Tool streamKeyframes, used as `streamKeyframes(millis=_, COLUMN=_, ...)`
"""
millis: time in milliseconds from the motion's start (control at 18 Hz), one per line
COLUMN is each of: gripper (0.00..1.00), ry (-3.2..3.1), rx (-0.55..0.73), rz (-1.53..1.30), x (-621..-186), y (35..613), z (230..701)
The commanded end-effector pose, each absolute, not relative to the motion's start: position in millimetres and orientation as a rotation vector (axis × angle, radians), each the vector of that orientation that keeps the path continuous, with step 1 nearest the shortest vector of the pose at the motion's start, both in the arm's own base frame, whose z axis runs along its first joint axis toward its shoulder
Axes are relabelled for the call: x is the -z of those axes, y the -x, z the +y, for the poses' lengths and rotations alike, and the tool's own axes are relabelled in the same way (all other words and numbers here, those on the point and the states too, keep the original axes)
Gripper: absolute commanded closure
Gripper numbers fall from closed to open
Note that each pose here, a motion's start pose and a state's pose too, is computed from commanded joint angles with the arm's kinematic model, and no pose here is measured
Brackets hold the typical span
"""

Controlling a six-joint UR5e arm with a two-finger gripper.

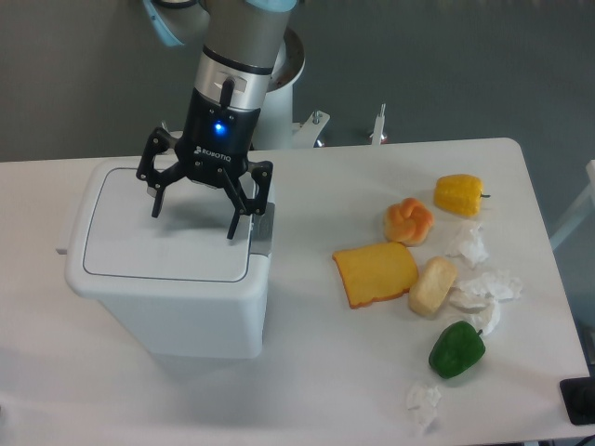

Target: Close the trash can

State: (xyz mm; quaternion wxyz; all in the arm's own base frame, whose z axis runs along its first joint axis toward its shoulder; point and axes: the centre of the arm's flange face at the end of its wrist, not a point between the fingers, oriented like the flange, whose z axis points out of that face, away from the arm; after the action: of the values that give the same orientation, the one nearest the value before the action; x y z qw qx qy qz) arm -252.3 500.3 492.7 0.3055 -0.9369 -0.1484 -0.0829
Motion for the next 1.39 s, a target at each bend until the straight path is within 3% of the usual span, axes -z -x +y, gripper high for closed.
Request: streamKeyframes(millis=1389, gripper=0.00, ry=2.477, rx=0.232, rz=-0.386, x=-493.0, y=248.6, z=500.1)
